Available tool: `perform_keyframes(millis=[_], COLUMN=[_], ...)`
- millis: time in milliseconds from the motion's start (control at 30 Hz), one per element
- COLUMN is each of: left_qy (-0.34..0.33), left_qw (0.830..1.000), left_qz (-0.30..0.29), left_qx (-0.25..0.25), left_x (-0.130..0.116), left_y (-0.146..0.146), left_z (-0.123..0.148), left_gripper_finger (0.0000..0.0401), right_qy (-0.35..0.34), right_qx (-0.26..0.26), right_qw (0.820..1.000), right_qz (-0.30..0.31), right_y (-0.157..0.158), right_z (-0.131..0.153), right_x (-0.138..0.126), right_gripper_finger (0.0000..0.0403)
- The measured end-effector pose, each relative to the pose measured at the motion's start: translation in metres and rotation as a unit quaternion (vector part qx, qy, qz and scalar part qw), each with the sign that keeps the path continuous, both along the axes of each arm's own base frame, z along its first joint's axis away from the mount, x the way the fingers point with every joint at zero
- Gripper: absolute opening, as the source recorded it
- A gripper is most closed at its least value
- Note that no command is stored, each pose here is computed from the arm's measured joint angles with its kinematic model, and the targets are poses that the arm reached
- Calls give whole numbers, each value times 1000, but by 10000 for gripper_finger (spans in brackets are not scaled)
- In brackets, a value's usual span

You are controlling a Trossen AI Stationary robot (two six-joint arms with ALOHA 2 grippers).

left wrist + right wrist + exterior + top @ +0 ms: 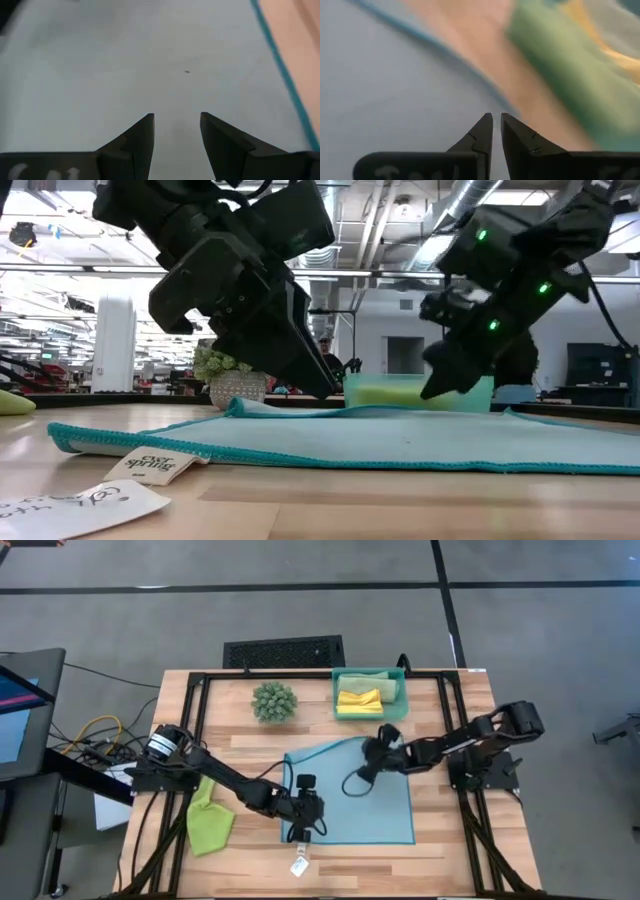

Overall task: Roll microfiber towels into tight, uniform cylinder then place into a basket
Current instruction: Roll the blue microfiber cloth

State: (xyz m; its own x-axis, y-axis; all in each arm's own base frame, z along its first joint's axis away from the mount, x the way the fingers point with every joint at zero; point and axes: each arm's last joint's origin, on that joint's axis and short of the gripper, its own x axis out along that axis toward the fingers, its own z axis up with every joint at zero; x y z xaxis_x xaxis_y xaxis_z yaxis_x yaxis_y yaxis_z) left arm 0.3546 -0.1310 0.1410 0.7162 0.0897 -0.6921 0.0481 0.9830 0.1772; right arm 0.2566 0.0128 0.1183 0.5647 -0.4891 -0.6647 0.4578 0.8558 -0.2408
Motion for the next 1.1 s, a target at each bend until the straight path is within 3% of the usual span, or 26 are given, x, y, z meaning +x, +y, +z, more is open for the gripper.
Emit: perform_keyframes(millis=[200, 400, 667, 867, 1000, 1100], left_qy=[-4, 17, 37, 41, 40, 38], left_qw=[991, 966, 944, 928, 922, 928], left_qz=[131, 254, 325, 366, 377, 362], left_qx=[36, 46, 46, 58, 80, 77], left_x=[1, -1, -5, -5, -6, -8], left_y=[20, 58, 102, 132, 140, 133], left_z=[-1, -6, -18, -19, -17, -7], left_gripper_finger=[153, 153, 153, 153, 153, 153], right_qy=[-39, -21, 3, 7, 8, 9], right_qx=[110, 138, 151, 149, 150, 150], right_qw=[979, 959, 943, 941, 941, 942], right_qz=[169, 245, 295, 304, 302, 302], right_y=[44, 81, 117, 123, 121, 121], right_z=[6, -7, -17, -20, -20, -20], right_x=[5, -1, -17, -19, -18, -18], right_gripper_finger=[60, 60, 60, 60, 60, 60])
